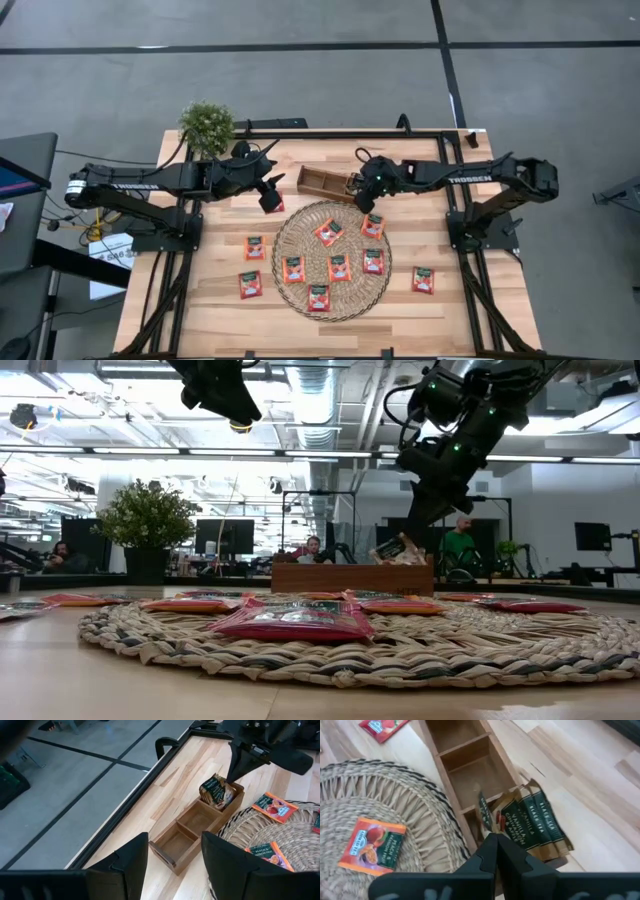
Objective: Pick & Place Tea
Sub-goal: Adjust the brown tea bags in the wooden organizer
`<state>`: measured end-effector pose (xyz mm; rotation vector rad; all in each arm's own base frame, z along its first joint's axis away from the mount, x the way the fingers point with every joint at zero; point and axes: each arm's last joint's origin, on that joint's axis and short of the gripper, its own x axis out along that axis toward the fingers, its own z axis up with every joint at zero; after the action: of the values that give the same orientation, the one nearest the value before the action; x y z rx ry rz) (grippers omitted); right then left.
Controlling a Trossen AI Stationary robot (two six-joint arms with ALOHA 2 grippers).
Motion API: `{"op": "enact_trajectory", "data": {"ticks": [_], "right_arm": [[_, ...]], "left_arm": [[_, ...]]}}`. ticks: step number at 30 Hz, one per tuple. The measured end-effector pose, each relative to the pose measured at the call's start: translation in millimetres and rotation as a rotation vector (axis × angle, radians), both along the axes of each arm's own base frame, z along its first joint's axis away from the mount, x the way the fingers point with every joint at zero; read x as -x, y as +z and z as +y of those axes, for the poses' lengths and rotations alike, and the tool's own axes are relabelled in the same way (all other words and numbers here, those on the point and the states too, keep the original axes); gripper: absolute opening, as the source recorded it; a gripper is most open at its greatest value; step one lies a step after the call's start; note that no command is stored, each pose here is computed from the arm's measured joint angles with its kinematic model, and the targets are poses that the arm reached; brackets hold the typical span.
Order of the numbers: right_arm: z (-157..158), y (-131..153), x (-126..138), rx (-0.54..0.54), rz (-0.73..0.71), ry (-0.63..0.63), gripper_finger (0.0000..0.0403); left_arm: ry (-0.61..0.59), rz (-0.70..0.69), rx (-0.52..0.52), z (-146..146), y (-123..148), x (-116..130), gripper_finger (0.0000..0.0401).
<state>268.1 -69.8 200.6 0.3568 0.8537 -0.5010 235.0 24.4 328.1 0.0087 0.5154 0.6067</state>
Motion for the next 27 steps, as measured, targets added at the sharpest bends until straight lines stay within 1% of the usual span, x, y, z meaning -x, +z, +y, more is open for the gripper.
{"op": "enact_trajectory", "data": {"ticks": [7, 15, 19, 27], "right_arm": [[6.4, 0.0, -1.3, 0.031, -0.005, -0.062, 0.0], [5.5, -0.2, -0.7, 0.026, -0.012, -0.113, 0.0], [5.7, -0.2, -0.8, 0.007, -0.024, -0.144, 0.0], [14.7, -0.2, -1.8, 0.009, -0.039, -0.211, 0.0]], "left_arm": [[-0.008, 0.01, -0.013, 0.1, 0.0, 0.0, 0.0177], [-0.01, 0.012, -0.016, 0.0, 0.0, 0.0, 0.0177], [-0.011, 0.013, -0.016, 0.0, 0.0, 0.0, 0.0177], [-0.011, 0.013, -0.016, 0.0, 0.0, 0.0, 0.0177]]}}
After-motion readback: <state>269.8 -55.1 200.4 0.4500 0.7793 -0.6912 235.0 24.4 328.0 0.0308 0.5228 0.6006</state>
